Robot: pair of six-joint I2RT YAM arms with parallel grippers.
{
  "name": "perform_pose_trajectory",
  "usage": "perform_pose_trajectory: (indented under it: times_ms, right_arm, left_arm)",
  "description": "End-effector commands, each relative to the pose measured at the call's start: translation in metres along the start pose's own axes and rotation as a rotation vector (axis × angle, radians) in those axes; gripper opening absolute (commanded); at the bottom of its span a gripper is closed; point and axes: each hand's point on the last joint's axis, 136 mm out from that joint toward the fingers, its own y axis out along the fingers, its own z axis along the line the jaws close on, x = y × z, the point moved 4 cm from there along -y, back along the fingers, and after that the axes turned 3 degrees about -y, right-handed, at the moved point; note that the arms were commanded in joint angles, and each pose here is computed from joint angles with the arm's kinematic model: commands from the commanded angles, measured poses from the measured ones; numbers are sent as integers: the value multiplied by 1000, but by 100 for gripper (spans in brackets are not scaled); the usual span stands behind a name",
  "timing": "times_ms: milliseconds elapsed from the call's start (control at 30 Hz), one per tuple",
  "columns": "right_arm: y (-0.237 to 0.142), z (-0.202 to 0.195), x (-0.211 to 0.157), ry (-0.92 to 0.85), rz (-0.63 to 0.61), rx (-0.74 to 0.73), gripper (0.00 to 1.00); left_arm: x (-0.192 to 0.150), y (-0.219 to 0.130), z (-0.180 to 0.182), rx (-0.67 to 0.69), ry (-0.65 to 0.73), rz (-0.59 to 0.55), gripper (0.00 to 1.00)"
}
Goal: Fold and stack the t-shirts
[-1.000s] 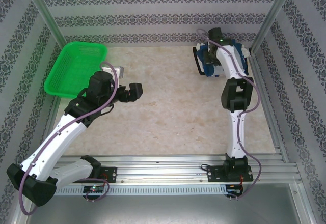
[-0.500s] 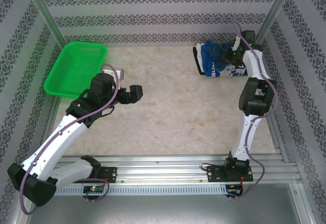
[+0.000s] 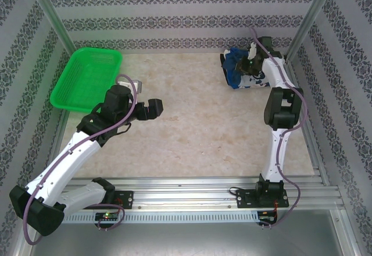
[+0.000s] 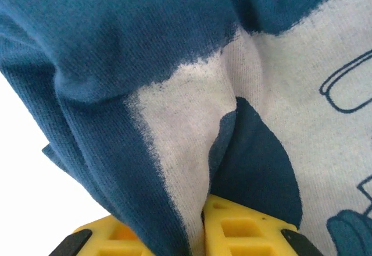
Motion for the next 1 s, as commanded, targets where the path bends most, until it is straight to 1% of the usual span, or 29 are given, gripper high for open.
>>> perform_pose_trajectory:
  times_ms: [0,33,100,167,267,333,367,467,633,700,833,900,967]
  right_arm:
    - [6,8,-1,12,0,21,20]
    - [6,3,0,33,-4,22,23]
    - [7,1,0,68,-1,72,31]
    - [11,-3,-4,86,38,70,33]
    - [17,0,-8,84,69,104,48]
    - [12,1,-5,84,43,99,51]
    - [8,1,-2,94,16,110,55]
    - [-11,9,8,107,-47,175,58]
    - [-50,36,6,25,-68,248,66]
    - [-62,37,1,18,-66,237,67]
    - [-84,36,-8,39,-105,257,70]
    - [-98,31,-12,50,-129,228,72]
    - [-113,23,-21,38,-156,157,76]
  left_arm:
    - [2,-4,-2,-8,-14,-30,100]
    - [2,-4,-1,-9,-16,-30,100]
    - [0,-3,0,-9,-21,-26,100]
    - [-3,-2,1,-8,-28,-26,100]
    - [-4,1,2,-13,-36,-24,100]
    - [-5,2,2,-13,-36,-22,100]
    - [-5,3,2,-12,-37,-21,100]
    - [-6,3,2,-14,-42,-17,100]
    - [-5,3,2,-16,-50,-25,100]
    - [-4,4,1,-18,-51,-29,100]
    - [0,8,-1,-27,-58,-39,100]
    - [5,7,-4,-35,-57,-52,100]
    - [11,5,-6,-31,-46,-71,100]
